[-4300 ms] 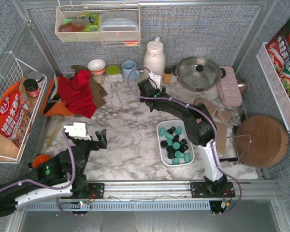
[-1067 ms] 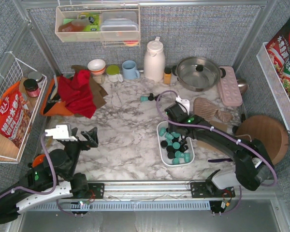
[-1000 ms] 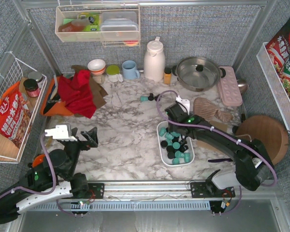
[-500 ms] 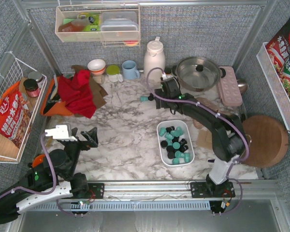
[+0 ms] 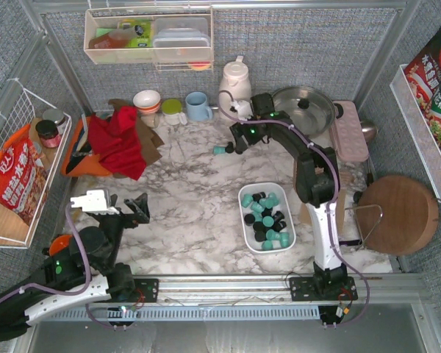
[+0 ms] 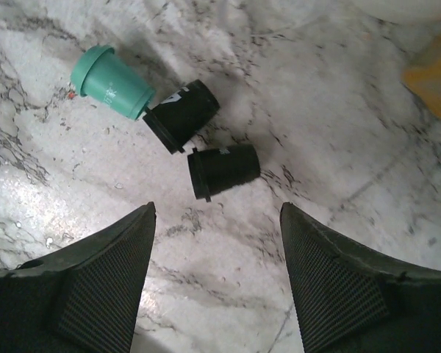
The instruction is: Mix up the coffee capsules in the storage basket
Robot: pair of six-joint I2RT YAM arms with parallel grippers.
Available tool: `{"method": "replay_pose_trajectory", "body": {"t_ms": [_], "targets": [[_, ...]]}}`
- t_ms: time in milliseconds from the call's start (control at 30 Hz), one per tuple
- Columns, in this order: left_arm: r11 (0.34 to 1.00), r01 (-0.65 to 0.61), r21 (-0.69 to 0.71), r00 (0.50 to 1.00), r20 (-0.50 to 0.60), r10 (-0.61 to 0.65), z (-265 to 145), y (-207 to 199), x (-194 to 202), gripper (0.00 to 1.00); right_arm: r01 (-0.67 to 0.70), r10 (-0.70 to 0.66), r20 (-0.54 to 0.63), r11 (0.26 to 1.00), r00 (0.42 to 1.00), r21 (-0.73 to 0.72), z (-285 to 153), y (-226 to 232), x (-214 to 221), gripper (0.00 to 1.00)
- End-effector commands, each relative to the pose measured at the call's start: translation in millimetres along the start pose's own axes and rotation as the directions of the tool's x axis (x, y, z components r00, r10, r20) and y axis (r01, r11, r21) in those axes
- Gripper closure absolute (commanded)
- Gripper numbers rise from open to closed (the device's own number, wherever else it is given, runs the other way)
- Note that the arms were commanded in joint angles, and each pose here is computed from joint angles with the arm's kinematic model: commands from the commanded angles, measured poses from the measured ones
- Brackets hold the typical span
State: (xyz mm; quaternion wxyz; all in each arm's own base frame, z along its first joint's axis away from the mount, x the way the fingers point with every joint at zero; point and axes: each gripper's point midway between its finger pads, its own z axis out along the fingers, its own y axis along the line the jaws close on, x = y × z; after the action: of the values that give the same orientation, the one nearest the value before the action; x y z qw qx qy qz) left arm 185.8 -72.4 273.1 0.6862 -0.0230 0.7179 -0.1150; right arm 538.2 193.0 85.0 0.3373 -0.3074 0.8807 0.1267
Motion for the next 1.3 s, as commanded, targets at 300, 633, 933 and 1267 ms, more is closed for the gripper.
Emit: {"method": "replay_pose_trajectory", "body": {"t_ms": [300,633,933,1267], "targets": [[0.996,-0.069,-0.058,0.998,-0.014,0.069,8,1,5,0.01,0.139,-0.149,-0.062,0.979,0.987,-0.146,33,0,11,0.26],[0.995,-0.077,-0.066,0.997,-0.017,0.076,10,2,7,0.01,0.192,-0.217,-0.129,0.964,0.968,-0.182,49,1,33,0.27],[0.995,-0.079,-0.067,0.997,-0.017,0.078,11,2,7,0.01,0.211,-0.236,-0.128,0.959,0.963,-0.187,58,6,34,0.33],[0.994,-0.08,-0.069,0.997,-0.017,0.079,11,2,7,0.01,0.207,-0.223,-0.093,0.965,0.97,-0.16,55,4,24,0.57]]}}
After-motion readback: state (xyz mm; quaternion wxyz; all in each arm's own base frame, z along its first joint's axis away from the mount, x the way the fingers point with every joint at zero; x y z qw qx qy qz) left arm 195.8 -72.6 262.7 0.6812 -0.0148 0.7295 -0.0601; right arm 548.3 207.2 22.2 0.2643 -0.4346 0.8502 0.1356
